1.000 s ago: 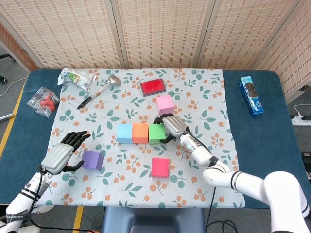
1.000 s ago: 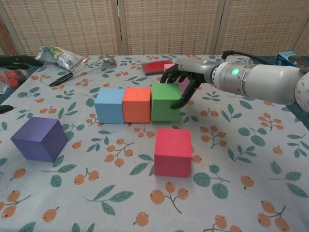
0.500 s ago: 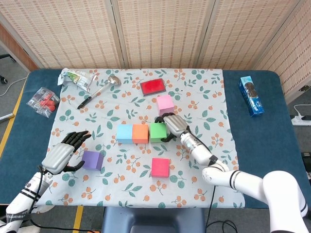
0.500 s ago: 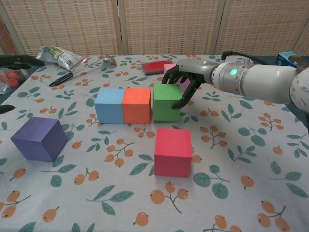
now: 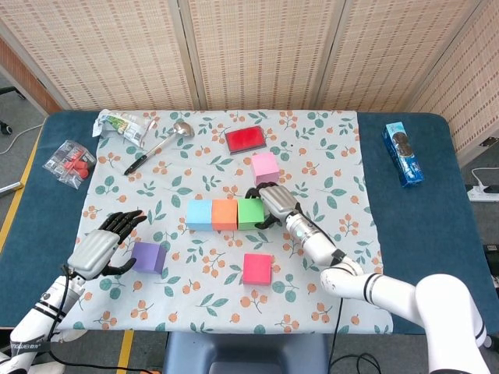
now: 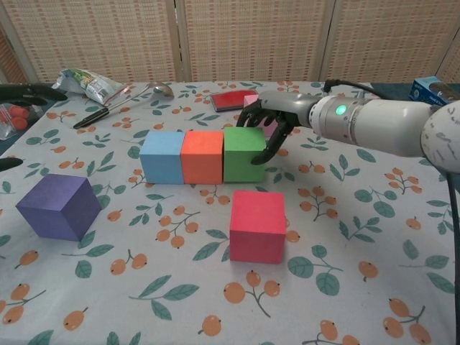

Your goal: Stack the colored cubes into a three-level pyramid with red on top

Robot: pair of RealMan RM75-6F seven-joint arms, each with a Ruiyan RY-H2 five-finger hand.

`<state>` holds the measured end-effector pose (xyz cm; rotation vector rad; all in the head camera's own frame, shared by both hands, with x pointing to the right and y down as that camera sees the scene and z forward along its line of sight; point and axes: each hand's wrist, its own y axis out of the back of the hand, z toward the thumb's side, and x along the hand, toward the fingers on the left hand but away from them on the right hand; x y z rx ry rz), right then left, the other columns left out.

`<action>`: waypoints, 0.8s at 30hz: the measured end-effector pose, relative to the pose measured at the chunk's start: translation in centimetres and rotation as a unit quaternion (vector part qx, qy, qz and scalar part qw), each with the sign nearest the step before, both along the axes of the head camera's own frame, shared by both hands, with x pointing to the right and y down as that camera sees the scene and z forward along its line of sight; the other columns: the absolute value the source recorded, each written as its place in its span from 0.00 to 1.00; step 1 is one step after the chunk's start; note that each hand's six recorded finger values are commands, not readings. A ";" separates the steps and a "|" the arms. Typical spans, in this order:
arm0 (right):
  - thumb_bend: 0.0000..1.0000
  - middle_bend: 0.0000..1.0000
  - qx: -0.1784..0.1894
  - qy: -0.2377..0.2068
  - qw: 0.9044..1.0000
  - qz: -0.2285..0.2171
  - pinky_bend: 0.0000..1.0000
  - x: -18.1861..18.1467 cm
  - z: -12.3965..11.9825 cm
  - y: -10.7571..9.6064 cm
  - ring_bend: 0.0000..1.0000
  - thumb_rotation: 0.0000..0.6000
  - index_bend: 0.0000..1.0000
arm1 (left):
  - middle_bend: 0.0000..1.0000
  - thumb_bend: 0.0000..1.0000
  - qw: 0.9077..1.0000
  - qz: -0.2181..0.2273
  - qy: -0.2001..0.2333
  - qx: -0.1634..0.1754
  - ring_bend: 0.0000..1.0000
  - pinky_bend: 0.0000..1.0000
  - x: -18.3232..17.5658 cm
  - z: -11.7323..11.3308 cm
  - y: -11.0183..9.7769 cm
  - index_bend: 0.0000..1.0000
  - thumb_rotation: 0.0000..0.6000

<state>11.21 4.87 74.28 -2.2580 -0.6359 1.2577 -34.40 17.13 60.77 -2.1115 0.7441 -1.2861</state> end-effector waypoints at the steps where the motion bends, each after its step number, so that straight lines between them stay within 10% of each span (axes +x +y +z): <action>1: 0.08 0.36 0.000 0.000 1.000 0.000 0.15 0.0 0.0 0.0 0.15 1.00 0.38 | 0.00 0.37 1.000 0.000 0.000 -0.001 0.00 0.01 0.0 0.0 0.0 0.04 1.00; 24: 0.08 0.36 0.002 0.000 1.000 0.001 0.15 0.1 0.0 -0.2 0.15 1.00 0.38 | 0.00 0.37 1.000 -0.001 0.002 -0.003 0.00 0.01 -0.1 0.1 0.1 0.04 1.00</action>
